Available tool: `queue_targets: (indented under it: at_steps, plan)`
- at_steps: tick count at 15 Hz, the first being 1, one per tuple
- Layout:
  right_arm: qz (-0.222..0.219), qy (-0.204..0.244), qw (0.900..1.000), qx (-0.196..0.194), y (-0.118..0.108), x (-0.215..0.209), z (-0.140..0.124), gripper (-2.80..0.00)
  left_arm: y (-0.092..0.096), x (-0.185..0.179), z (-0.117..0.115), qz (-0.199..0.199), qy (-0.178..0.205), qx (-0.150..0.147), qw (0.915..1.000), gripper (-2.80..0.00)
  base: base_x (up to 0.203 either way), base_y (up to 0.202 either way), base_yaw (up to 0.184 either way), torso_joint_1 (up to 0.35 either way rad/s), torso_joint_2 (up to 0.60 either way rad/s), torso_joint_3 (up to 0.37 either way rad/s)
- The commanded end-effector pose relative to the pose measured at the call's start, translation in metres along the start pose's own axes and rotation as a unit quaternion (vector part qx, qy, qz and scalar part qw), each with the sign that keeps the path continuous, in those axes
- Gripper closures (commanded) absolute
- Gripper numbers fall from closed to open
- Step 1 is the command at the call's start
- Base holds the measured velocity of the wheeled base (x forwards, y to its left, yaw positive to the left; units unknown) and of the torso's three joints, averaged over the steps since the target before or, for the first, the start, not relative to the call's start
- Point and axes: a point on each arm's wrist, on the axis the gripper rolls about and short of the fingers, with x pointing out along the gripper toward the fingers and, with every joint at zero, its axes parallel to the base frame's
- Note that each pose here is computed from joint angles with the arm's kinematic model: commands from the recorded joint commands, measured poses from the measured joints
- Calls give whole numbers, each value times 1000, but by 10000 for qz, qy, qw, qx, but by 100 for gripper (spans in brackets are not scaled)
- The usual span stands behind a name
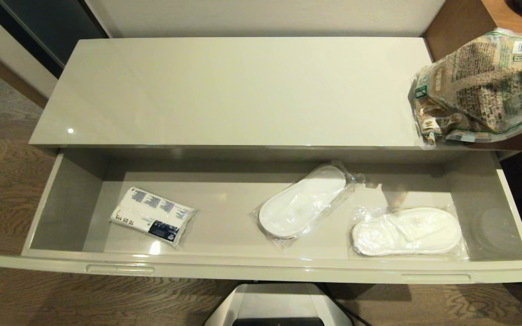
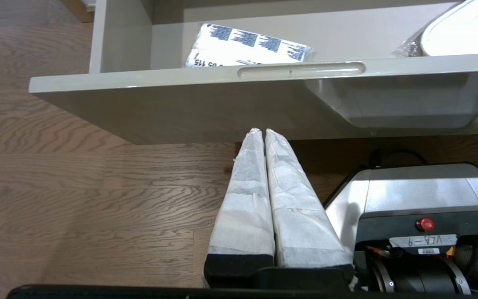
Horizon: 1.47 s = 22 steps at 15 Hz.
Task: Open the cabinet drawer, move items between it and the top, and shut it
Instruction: Pick up the solid drinks on the table
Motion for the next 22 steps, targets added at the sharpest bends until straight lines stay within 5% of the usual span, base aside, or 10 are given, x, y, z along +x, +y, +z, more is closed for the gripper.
queue_targets:
  at_steps: [1,17,22]
  plan:
    - [-20,-281,9996,45,-6,-17,-10,0,0,0,0,-2,-2,2,10000,0,0,0,0,0,0,0]
    - [138,-47,9997,-203,12,27,21,0,0,0,0,0,-1,2,10000,0,0,0,0,0,0,0]
    - [-3,-341,9994,-101,22,53,42,0,0,0,0,0,-1,2,10000,0,0,0,0,0,0,0]
